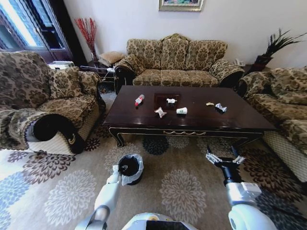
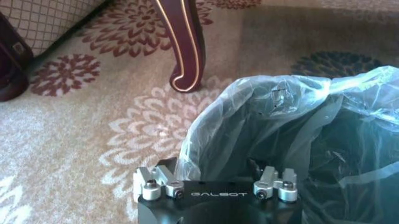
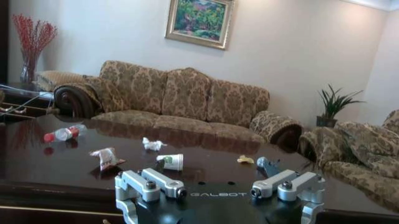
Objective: Move to the front of the table and place the trash on the table into the trash bin.
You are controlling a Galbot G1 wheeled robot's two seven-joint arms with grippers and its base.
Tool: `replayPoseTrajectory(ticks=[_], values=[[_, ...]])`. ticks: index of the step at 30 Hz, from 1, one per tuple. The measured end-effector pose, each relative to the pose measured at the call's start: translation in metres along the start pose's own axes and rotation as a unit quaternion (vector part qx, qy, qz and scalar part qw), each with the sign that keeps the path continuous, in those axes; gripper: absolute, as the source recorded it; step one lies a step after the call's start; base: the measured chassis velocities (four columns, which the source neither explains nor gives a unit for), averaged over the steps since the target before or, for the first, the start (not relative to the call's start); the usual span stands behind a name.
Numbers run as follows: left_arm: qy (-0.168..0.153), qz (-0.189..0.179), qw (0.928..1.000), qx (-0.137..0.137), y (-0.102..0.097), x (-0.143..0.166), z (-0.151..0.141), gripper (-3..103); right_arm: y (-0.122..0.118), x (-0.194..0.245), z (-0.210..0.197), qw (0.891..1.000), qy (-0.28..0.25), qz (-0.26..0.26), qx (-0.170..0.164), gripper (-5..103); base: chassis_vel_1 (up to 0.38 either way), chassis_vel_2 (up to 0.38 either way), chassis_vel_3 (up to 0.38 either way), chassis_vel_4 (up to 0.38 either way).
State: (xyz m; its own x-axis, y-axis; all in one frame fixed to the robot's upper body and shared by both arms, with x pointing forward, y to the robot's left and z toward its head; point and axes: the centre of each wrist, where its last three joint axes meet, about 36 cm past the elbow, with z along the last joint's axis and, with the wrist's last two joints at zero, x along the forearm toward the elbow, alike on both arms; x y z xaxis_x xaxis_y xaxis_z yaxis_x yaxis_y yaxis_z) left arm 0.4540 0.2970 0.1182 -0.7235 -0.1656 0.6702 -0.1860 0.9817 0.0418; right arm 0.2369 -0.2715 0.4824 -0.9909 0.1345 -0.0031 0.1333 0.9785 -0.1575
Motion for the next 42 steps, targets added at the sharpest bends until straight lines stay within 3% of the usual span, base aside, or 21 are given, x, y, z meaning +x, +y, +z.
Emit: replayPoseTrajectory(ticks=[15,28,38,41,42], values=[[-0.007,0.0,1.0,0.002,-0.002,0.0,-0.001,34,0.003,-0.001,0.002,1.0,0.0,-0.001,0.001,100,0.0,0.0,0.0,0.0],[-0.013,0.001,0.9999,0.012,-0.001,0.001,-0.005,6,0.004,-0.002,0.002,1.0,-0.002,-0.003,0.003,100,0.0,0.0,0.0,0.0],[-0.025,0.0,0.9993,0.029,0.003,0.007,-0.009,4,0.002,-0.005,0.002,1.0,-0.002,-0.004,0.006,100,0.0,0.0,0.0,0.0],[-0.07,0.002,0.9967,0.042,0.012,0.026,-0.035,2,0.002,-0.007,0.0,1.0,-0.001,-0.004,0.006,100,0.0,0.0,0.0,0.0],[-0.07,0.002,0.9967,0.042,0.012,0.026,-0.035,2,0.002,-0.007,0.0,1.0,-0.001,-0.004,0.006,100,0.0,0.0,0.0,0.0]])
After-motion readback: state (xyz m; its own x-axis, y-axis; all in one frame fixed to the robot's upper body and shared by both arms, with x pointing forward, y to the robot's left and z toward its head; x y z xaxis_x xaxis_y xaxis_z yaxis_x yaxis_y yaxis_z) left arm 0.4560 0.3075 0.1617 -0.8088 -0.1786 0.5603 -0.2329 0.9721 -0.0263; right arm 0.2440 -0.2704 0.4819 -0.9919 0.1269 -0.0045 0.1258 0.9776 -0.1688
